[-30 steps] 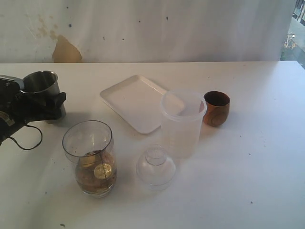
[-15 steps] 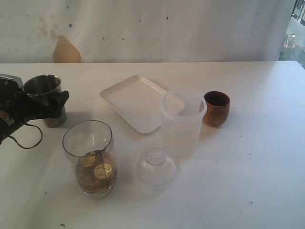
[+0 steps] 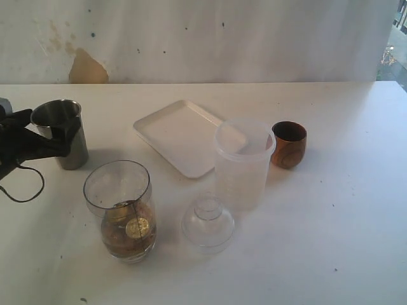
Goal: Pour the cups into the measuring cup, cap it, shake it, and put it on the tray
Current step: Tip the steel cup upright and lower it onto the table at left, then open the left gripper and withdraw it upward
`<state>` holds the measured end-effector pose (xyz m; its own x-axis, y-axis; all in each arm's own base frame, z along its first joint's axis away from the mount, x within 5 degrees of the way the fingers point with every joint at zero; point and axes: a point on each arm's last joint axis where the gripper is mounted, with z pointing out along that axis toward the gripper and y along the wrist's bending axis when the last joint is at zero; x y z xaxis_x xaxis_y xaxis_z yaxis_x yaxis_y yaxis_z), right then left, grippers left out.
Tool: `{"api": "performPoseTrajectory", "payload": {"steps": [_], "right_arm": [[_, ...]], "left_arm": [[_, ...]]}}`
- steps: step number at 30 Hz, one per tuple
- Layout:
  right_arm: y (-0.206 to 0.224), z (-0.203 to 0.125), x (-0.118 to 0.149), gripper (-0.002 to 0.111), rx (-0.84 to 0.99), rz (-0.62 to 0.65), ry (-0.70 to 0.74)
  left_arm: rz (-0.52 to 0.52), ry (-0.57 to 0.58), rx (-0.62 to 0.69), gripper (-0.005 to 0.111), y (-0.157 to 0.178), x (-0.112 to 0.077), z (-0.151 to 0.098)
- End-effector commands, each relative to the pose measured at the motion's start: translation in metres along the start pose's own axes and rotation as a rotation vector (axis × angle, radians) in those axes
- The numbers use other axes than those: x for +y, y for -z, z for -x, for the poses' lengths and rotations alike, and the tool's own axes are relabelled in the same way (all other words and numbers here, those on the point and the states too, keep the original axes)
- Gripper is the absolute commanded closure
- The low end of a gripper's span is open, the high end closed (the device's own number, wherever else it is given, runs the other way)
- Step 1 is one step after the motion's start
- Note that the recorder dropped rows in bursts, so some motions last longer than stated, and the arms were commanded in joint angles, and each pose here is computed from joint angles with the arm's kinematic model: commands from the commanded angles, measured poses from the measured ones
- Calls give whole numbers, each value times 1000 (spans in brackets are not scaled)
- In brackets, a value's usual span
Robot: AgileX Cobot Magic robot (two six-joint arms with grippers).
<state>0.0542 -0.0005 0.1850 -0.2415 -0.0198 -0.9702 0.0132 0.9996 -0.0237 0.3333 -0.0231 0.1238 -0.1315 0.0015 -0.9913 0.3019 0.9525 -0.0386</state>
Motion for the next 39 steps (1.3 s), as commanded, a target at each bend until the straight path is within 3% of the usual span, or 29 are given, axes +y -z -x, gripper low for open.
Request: {"api": "performPoseTrajectory", "payload": {"steps": [1,15,18,20,22,26,30,33,35,37,39], "right_arm": [[0,-1,0,108,-8,2,2],[0,-1,0,108,-8,2,2],[0,-1,0,108,-8,2,2],[0,-1,0,108,-8,2,2],[0,-1,0,108,-8,2,2],[0,-1,0,108,-8,2,2],[0,-1,0,108,-8,2,2],[0,-1,0,108,-8,2,2],[0,-1,0,108,-8,2,2],[0,-1,0,108,-8,2,2],[0,-1,0,108,-8,2,2]], "left_arm": [[-20,-11,-18,14,16,-7,9],[-60,-24,-122,14,70,-29,41],[-75,45,-175,16,82,-34,57],[-87,123,-227,19,88,-35,74],[-93,168,-193,21,90,-37,86],[-130,63,-97,21,93,-44,121],[-86,-36,-23,21,96,-46,165],[-50,10,30,27,99,-47,193],[-101,51,47,36,100,-53,208],[-184,21,92,42,102,-61,220],[-262,95,85,47,104,-69,237]]}}
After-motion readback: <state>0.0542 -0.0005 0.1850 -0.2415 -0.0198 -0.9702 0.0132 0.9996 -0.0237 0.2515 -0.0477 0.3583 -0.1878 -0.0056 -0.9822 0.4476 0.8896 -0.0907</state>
